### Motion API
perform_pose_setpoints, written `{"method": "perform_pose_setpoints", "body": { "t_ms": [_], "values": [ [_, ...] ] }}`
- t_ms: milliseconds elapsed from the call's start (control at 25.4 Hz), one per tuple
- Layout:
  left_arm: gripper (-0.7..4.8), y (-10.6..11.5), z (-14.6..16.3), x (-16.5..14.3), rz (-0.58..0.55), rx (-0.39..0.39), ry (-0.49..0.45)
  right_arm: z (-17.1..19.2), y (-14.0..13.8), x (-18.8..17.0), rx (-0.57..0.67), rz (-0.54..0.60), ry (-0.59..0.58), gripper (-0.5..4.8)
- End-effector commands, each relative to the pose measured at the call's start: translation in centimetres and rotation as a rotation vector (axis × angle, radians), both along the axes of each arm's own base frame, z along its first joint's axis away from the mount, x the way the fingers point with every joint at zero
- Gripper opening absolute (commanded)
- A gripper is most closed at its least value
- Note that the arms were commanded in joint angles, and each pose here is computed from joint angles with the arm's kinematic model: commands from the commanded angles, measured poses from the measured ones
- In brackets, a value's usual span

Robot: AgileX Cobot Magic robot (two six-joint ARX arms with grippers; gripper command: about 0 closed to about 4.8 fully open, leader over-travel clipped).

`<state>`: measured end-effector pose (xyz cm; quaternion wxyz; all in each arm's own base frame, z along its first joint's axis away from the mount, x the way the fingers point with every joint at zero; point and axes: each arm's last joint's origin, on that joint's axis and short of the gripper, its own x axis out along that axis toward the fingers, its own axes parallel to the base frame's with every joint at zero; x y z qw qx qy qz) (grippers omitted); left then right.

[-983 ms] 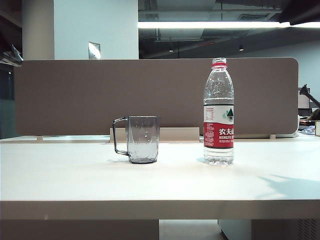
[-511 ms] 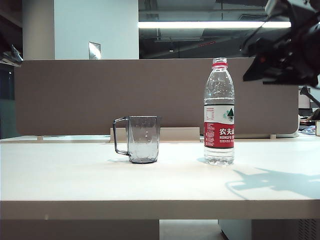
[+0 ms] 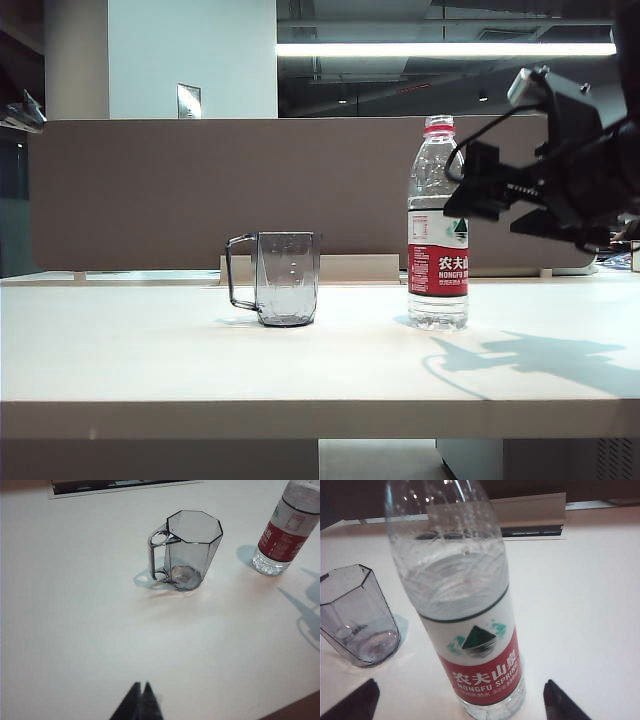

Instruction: Pick up the mineral water bottle on the table and pour water into the mug until it's full.

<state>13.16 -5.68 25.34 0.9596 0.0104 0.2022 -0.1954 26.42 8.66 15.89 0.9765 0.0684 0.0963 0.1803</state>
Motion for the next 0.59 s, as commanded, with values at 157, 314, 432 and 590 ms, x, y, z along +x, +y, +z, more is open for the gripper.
{"method": "perform_pose_setpoints", "body": {
  "t_ms": [157, 314, 432, 590],
  "values": [
    [-0.01, 0.0, 0.4, 0.0, -0.005, -0.008, -0.018, -0.9, 0.4, 1.1, 0.024, 0.002, -0.058, 4.79],
    [-0.01, 0.0, 0.4, 0.0, -0.005, -0.009, -0.018, -1.9, 1.0, 2.7, 0.026, 0.024, -0.056, 4.79],
    [-0.01, 0.0, 0.4, 0.0, -0.005, -0.008, -0.018, -2.3, 1.3, 3.6, 0.024, 0.022, -0.049, 4.79],
    [-0.01, 0.0, 0.4, 0.0, -0.005, -0.008, -0.018, -2.9, 1.6, 4.7, 0.021, 0.024, -0.040, 4.79]
  ]
}}
